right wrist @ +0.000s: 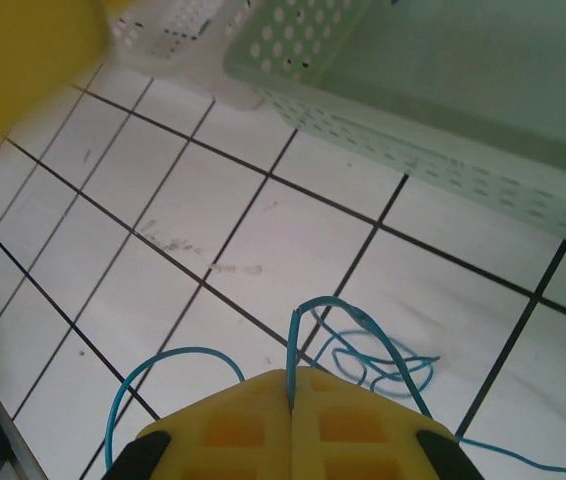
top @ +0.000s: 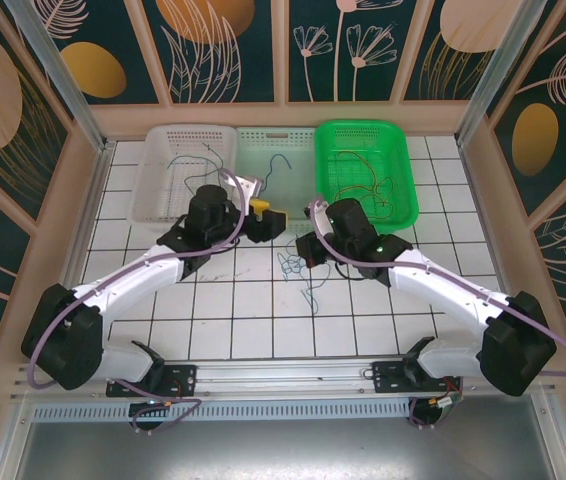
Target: Untangle the cables
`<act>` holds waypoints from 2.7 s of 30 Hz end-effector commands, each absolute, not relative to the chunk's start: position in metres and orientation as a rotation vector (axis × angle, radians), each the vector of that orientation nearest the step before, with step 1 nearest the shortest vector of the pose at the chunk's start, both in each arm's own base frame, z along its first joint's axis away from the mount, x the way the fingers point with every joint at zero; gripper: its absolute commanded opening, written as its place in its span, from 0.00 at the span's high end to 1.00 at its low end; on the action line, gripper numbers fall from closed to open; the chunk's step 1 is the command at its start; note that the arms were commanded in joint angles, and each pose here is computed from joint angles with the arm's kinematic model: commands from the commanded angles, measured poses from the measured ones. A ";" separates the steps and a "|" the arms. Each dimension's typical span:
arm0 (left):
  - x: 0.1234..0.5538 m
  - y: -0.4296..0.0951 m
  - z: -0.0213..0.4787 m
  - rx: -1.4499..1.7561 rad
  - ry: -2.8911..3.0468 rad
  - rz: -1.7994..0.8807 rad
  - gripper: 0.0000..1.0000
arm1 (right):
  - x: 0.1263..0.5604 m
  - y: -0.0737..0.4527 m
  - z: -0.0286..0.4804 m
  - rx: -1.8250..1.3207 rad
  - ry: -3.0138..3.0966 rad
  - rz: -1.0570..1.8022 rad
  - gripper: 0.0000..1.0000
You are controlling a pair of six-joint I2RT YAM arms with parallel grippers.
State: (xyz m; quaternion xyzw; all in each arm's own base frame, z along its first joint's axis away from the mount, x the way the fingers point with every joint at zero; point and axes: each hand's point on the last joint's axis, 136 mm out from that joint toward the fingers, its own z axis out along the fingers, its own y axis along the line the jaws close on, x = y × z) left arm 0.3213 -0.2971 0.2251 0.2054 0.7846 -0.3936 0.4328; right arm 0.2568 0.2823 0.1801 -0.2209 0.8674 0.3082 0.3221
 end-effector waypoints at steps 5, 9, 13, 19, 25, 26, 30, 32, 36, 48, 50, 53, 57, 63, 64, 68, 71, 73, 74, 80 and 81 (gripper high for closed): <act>0.291 -0.316 0.210 0.590 1.959 -1.163 0.33 | 0.270 0.281 0.216 -0.515 2.170 0.830 1.00; 0.276 -0.315 0.200 0.605 1.977 -1.210 0.37 | 0.276 0.277 0.215 -0.446 2.181 0.876 1.00; 0.266 -0.311 0.189 0.590 2.016 -1.229 0.39 | 0.279 0.274 0.211 -0.406 2.195 0.869 1.00; 0.261 -0.307 0.191 0.552 1.994 -1.256 0.45 | 0.279 0.275 0.209 -0.389 2.191 0.886 1.00; 0.262 -0.310 0.184 0.540 2.024 -1.274 0.76 | 0.280 0.272 0.213 -0.361 2.164 0.890 1.00; 0.262 -0.311 0.183 0.541 2.025 -1.281 0.83 | 0.281 0.270 0.215 -0.350 2.157 0.885 1.00; 0.262 -0.309 0.171 0.526 2.072 -1.261 1.00 | 0.283 0.259 0.217 -0.283 2.136 0.851 1.00; 0.261 -0.303 0.154 0.529 2.144 -1.195 1.00 | 0.285 0.251 0.218 -0.234 2.123 0.838 1.00; 0.257 -0.284 0.115 0.546 2.311 -1.024 1.00 | 0.290 0.237 0.214 -0.146 2.137 0.834 1.00; 0.259 -0.258 0.107 0.588 2.386 -0.783 1.00 | 0.290 0.230 0.187 -0.072 2.235 0.819 1.00; 0.257 -0.263 0.113 0.620 2.366 -0.817 1.00 | 0.289 0.232 0.187 -0.085 2.237 0.831 1.00; 0.253 -0.271 0.120 0.657 2.333 -0.883 0.83 | 0.285 0.238 0.191 -0.133 2.218 0.873 1.00; 0.255 -0.265 0.123 0.656 2.317 -0.836 0.40 | 0.282 0.240 0.193 -0.177 2.208 0.878 1.00; 0.275 -0.238 0.157 0.547 2.186 -0.638 0.01 | 0.275 0.242 0.195 -0.286 2.206 0.864 1.00; 0.280 -0.232 0.167 0.505 2.148 -0.609 0.01 | 0.273 0.244 0.197 -0.310 2.198 0.875 1.00; 0.290 -0.217 0.194 0.391 2.017 -0.565 0.01 | 0.264 0.250 0.204 -0.401 2.167 0.920 1.00; 0.291 -0.225 0.194 0.441 1.992 -0.587 0.01 | 0.259 0.253 0.209 -0.453 2.136 0.948 1.00; 0.291 -0.240 0.180 0.515 2.050 -0.621 0.02 | 0.258 0.253 0.211 -0.464 2.132 0.952 1.00; 0.291 -0.248 0.173 0.552 2.079 -0.648 0.06 | 0.257 0.253 0.212 -0.472 2.126 0.959 1.00; 0.288 -0.288 0.136 0.698 2.167 -0.828 0.27 | 0.248 0.258 0.224 -0.523 2.084 1.029 1.00; 0.289 -0.292 0.135 0.705 2.161 -0.852 0.28 | 0.247 0.257 0.225 -0.527 2.083 1.033 1.00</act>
